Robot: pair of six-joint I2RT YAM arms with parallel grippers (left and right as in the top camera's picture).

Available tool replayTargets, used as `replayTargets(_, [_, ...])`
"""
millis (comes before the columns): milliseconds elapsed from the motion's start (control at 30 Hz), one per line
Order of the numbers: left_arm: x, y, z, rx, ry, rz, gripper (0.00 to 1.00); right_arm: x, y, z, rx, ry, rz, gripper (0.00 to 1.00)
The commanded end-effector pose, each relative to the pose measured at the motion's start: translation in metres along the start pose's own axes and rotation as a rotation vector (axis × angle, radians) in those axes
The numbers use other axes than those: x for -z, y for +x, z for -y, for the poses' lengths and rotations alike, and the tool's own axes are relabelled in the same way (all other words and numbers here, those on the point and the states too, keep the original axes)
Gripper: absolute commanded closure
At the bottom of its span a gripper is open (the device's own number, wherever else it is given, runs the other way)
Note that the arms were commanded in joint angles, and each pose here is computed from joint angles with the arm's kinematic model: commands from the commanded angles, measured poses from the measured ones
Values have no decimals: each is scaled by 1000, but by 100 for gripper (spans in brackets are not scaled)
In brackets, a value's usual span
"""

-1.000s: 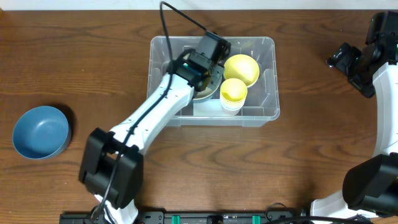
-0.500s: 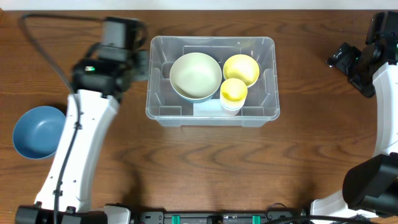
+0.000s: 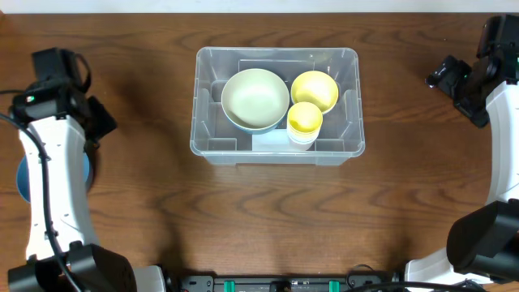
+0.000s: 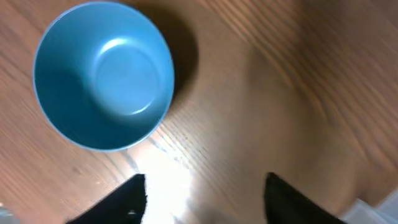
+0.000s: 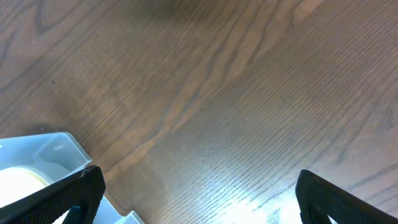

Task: Pack container
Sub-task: 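Release and move the left gripper to the blue bowl, then grasp the blue bowl rim with the left gripper and lift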

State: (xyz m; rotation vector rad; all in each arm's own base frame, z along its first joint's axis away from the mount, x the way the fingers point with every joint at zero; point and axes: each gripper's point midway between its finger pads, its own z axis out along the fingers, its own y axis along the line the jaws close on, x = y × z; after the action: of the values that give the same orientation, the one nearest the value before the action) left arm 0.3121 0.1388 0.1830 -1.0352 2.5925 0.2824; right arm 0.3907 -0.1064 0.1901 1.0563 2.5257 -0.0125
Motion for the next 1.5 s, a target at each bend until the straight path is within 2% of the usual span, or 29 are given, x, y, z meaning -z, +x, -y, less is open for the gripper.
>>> replayTargets(0, [-18, 2, -9, 65, -24, -24, 37, -1, -1, 2, -17, 9, 1, 1])
replayTargets(233, [-54, -1, -11, 96, -33, -23, 37, -1, -1, 2, -17, 9, 1, 1])
replayTargets(367, [-73, -2, -14, 104, -53, -53, 33, -1, -1, 2, -17, 9, 1, 1])
replayTargets(633, [-120, 5, -29, 140, -107, -146, 33, -1, -1, 2, -17, 9, 1, 1])
replayTargets(967, [-156, 17, -30, 133, -137, -214, 33, -1, -1, 2, -17, 9, 1, 1])
replayTargets(1000, [-158, 18, -30, 132, -139, -221, 34, -1, -1, 2, -17, 9, 1, 1])
replayTargets(1067, [-162, 21, -30, 129, -144, -235, 49, -1, -1, 2, -17, 9, 1, 1])
replayTargets(1200, [-165, 23, -30, 127, -147, -241, 87, -1, -1, 2, -17, 9, 1, 1])
replayTargets(1233, [-165, 23, -30, 127, -146, -240, 94, -1, -1, 2, -17, 9, 1, 1])
replayTargets(1333, [-166, 22, -26, 133, -123, -239, 94, -1, -1, 2, -17, 9, 1, 1])
replayTargets(1467, [-160, 20, 7, 159, 57, -281, 94, -1, -1, 2, -17, 9, 1, 1])
